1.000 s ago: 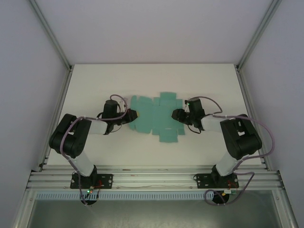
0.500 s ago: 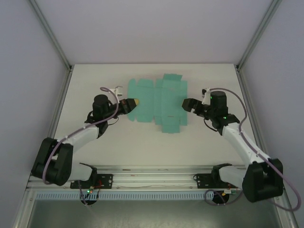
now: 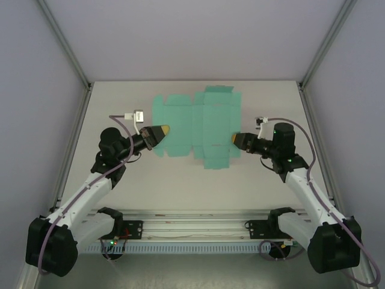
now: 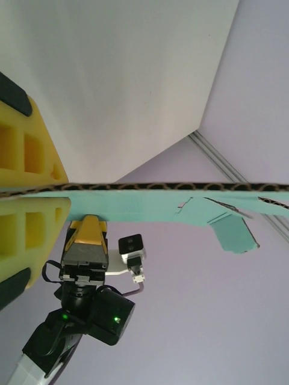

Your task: Assemble paper box

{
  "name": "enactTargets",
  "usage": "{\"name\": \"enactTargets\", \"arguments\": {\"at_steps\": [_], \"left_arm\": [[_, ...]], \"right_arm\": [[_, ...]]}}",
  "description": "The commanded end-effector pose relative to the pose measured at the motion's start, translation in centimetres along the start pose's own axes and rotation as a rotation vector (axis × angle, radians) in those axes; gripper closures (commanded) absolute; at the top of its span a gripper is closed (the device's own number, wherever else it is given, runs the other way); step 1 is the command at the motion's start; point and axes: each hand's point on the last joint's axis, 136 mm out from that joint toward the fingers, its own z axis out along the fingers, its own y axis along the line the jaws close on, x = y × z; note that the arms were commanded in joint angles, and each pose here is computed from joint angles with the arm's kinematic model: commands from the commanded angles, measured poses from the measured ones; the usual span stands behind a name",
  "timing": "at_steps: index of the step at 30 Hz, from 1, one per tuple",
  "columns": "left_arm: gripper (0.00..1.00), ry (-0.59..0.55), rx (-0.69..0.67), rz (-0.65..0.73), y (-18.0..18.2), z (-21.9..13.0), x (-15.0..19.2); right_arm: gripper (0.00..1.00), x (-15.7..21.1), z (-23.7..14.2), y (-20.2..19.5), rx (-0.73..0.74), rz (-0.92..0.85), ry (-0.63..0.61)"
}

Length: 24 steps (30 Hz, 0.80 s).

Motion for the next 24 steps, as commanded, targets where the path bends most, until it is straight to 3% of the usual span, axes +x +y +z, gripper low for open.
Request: {"name": "enactTargets", "arguments": {"at_steps": [1, 9, 10, 11, 13, 14, 17, 19, 21, 24], "left_arm": [[1.00, -0.014, -0.003, -0.002, 0.1, -0.4, 0.1], [1.00, -0.048, -0.076, -0.018, 1.5, -0.9, 0.0], [1.00, -0.053, -0.096, -0.020, 1.9, -1.0, 0.1], [0.88, -0.055, -0.128, -0.024, 2.5, -1.2, 0.3], [0.07, -0.053, -0.252, -0.031, 4.8, -1.8, 0.8], [0.00, -0.057, -0.323, -0.031, 6.0, -2.4, 1.0], [0.00, -0.064, -0.614, -0.049, 10.6, -5.4, 2.1], [0.00, -0.041, -0.738, -0.045, 12.4, -7.0, 2.9], [0.00, -0.017, -0.750, -0.044, 12.6, -7.2, 3.5], [0.00, 0.017, -0.661, -0.062, 11.6, -5.9, 3.9]], "right_arm": [[0.59, -1.4, -0.7, 3.1, -0.125, -0.089, -0.036], [1.00, -1.3, -0.9, 3.4, -0.131, -0.128, -0.021], [1.00, -1.1, -0.8, 3.1, -0.110, -0.134, -0.015], [1.00, -0.9, -0.8, 2.7, -0.086, -0.138, -0.005], [1.00, -0.3, -0.7, 1.4, -0.022, -0.155, 0.018], [1.00, -0.1, -0.6, 0.8, 0.007, -0.165, 0.025], [1.00, 1.1, 0.2, -1.3, 0.090, -0.199, 0.066], [1.00, 2.0, 1.0, -2.8, 0.148, -0.219, 0.115], [1.00, 2.9, 2.1, -4.1, 0.204, -0.237, 0.182], [1.00, 3.8, 3.8, -5.0, 0.252, -0.322, 0.278]]}}
